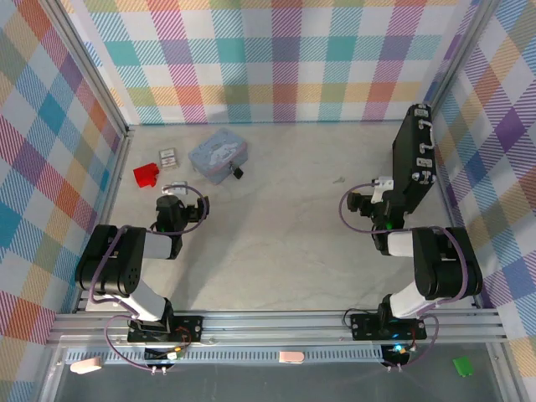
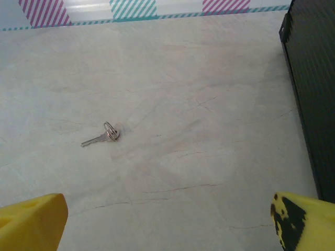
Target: Unlock the padlock with the key
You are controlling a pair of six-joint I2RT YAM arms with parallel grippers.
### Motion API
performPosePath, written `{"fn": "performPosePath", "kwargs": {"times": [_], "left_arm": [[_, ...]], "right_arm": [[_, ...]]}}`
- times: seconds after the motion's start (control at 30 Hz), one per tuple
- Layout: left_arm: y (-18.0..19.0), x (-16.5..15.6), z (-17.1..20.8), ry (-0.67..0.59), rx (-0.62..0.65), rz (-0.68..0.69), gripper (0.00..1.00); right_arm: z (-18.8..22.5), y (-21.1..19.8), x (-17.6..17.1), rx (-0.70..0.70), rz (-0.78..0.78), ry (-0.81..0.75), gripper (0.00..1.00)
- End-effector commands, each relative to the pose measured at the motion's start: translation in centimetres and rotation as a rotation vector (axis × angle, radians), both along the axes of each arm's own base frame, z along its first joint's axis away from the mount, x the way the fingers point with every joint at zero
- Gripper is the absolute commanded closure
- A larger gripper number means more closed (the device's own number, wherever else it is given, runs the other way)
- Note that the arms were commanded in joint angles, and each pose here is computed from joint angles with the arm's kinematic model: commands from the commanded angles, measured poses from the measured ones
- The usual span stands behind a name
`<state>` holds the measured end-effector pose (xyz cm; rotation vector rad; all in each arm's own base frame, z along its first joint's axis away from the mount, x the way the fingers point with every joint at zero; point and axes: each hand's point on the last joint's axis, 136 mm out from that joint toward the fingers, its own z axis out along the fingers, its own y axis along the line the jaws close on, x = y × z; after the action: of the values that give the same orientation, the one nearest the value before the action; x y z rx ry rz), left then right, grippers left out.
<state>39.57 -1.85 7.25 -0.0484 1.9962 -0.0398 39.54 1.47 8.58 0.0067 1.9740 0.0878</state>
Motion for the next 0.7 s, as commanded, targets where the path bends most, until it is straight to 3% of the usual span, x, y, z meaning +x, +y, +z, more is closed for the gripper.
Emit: {"fn": "performPosePath", "kwargs": {"times": [0.0, 0.67], "left_arm": [[0.08, 0.64, 0.84, -0.02, -0.013, -0.004, 0.0], [0.25, 0.63, 0.88, -0.022, -0.011, 0.0, 0.0]], "right_arm": [[0.51, 0.15, 0.32, 0.007, 0.014, -0.018, 0.01], [0.6, 0.19, 0.33, 0.008, 0.015, -0.021, 0.01]]}}
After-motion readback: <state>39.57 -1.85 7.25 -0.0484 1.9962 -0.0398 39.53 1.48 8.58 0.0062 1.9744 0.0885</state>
